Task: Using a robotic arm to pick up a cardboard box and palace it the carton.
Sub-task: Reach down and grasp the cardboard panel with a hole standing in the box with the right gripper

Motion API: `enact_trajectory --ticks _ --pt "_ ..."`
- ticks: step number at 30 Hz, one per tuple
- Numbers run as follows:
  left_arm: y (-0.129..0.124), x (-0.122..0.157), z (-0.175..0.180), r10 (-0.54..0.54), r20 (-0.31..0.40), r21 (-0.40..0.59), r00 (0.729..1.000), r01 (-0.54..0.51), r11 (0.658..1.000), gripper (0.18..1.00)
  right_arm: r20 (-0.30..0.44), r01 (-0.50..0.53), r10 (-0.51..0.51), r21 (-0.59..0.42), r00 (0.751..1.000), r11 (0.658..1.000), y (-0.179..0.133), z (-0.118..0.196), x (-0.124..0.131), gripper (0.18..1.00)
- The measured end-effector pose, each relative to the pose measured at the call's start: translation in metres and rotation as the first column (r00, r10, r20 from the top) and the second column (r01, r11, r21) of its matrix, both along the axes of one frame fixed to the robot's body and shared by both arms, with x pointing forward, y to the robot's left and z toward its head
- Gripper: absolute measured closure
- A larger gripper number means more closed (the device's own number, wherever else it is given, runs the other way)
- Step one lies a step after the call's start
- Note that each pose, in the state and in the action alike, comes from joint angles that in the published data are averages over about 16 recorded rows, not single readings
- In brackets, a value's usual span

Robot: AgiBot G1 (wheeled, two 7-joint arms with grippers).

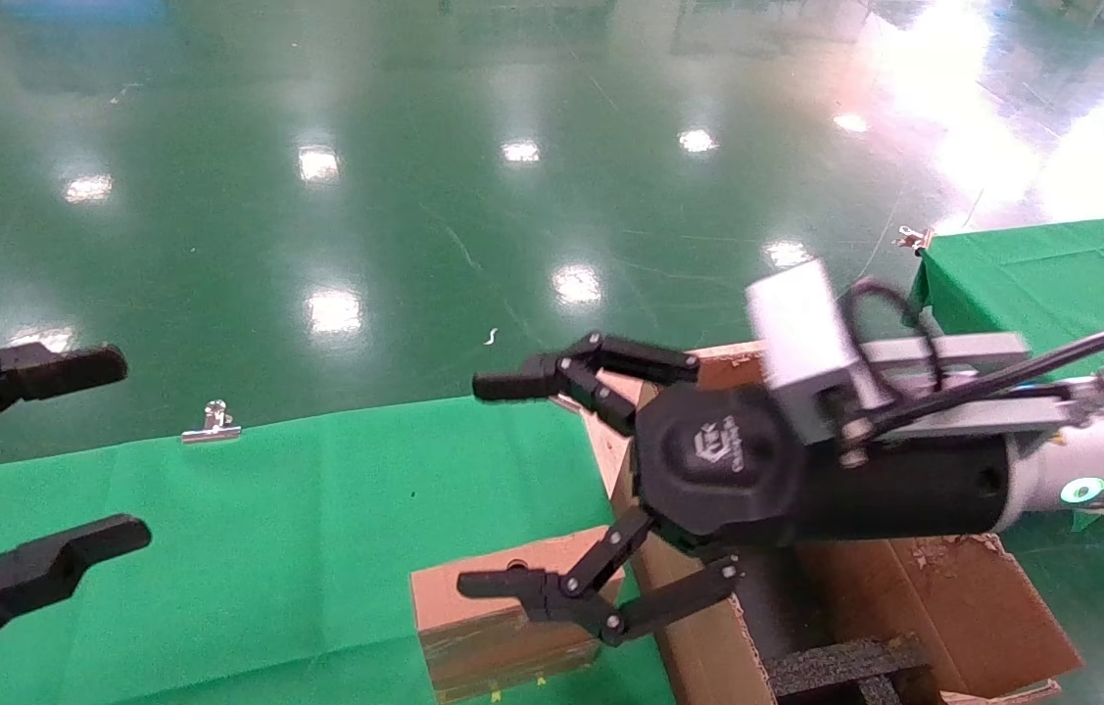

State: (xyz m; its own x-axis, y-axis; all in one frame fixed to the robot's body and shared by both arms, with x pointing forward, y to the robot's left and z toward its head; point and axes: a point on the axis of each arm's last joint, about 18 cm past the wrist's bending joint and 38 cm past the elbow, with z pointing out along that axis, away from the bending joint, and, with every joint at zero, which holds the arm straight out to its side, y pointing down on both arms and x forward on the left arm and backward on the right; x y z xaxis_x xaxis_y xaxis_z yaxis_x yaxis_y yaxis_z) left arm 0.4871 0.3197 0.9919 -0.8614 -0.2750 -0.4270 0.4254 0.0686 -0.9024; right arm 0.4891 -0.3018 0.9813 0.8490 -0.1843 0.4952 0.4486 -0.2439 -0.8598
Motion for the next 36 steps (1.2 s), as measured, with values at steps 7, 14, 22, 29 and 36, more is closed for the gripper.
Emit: enact_trajectory --ticks 7,14,22,29,36 --pt "0.0 0.0 0.0 0.0 0.0 0.0 1.0 0.0 1.0 0.34 0.015 0.08 -0.079 -0.18 0.997 0.98 0.005 -0.017 0.024 0.178" --pt "0.0 0.0 0.0 0.0 0.0 0.0 1.0 0.0 1.0 0.482 0.044 0.132 -0.124 -0.354 0.991 0.926 0.015 -0.033 0.052 0.178" --pt "0.0 0.0 0.0 0.0 0.0 0.0 1.0 0.0 1.0 0.664 0.063 0.151 -0.137 -0.486 0.989 0.861 0.029 -0.044 0.076 0.178" --pt "0.0 0.0 0.0 0.0 0.0 0.0 1.0 0.0 1.0 0.808 0.064 0.156 -0.145 -0.563 0.987 0.811 0.04 -0.051 0.091 0.178" --pt "0.0 0.0 0.0 0.0 0.0 0.0 1.0 0.0 1.0 0.918 0.078 0.171 -0.157 -0.634 0.985 0.754 0.049 -0.055 0.102 0.178"
